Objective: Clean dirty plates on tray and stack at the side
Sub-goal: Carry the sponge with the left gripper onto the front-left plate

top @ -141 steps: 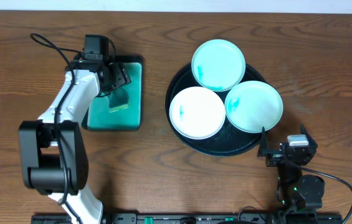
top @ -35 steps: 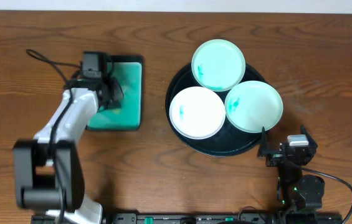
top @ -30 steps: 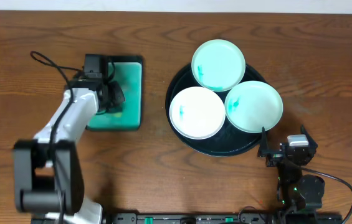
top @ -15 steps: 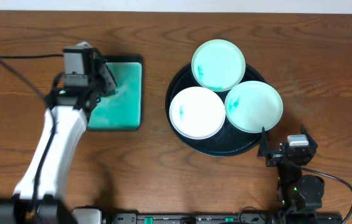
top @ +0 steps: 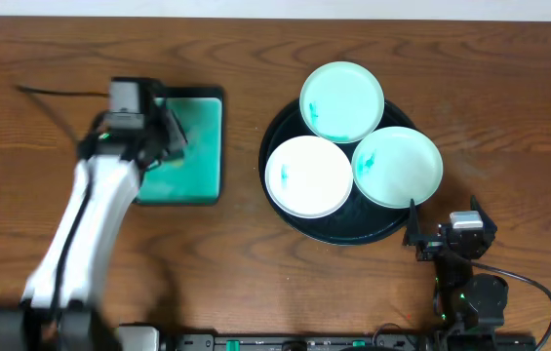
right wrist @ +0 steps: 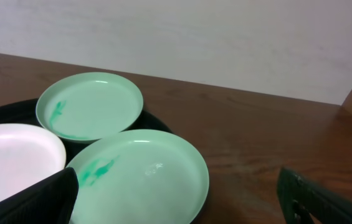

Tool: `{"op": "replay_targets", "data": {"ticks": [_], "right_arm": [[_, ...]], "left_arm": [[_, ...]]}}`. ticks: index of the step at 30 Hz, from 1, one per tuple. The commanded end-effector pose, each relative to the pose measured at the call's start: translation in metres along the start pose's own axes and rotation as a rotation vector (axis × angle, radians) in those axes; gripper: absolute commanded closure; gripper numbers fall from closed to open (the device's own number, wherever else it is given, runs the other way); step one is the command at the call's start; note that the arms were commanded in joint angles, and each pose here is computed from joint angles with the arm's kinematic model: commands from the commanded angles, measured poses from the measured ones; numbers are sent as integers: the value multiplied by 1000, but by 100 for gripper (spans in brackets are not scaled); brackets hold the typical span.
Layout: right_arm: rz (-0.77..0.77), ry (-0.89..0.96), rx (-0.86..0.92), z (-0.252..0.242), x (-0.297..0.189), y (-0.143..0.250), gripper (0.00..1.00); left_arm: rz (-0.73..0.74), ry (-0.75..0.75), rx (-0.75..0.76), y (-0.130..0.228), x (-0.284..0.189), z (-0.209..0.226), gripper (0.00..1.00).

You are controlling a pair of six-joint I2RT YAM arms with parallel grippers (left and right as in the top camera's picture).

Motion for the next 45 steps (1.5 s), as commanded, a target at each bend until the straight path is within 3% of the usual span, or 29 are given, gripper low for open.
{"op": "replay_targets", "data": {"ticks": [1,5,10,18,23,30,33,39,45], "right_arm": [[4,-19,-12,4,0,1,1],[4,-19,-12,4,0,1,1],[4,-19,-12,4,0,1,1],[4,-19,-12,4,0,1,1],[4,-19,-12,4,0,1,1],[4,-19,-12,4,0,1,1],[4,-19,-12,4,0,1,1],[4,-19,-12,4,0,1,1],[4,-19,-12,4,0,1,1]], "left_arm": [[-106,161,-2,-18,-53,-29,93],[-47,244,-46,1,-69,-53,93],[114,286,-106,43,-47,-93,93],[323,380,33,134,18,-195,93],[342,382,117,175,48,-225,93],[255,208,162,191,78,-215,92],[222,167,173,191,84,-212,83],[198,188,164,187,85,-217,42],[127,251,124,154,55,-225,36]]}}
Point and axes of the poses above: each gripper's point midway between its finger pads, its own x axis out along the fingers, its own z axis along the line the jaws close on, y = z × x, the point moved 3 cm from there along -x, back along the fingers, and after that the axes turned 6 degrees about x, right-handed, at the moved point
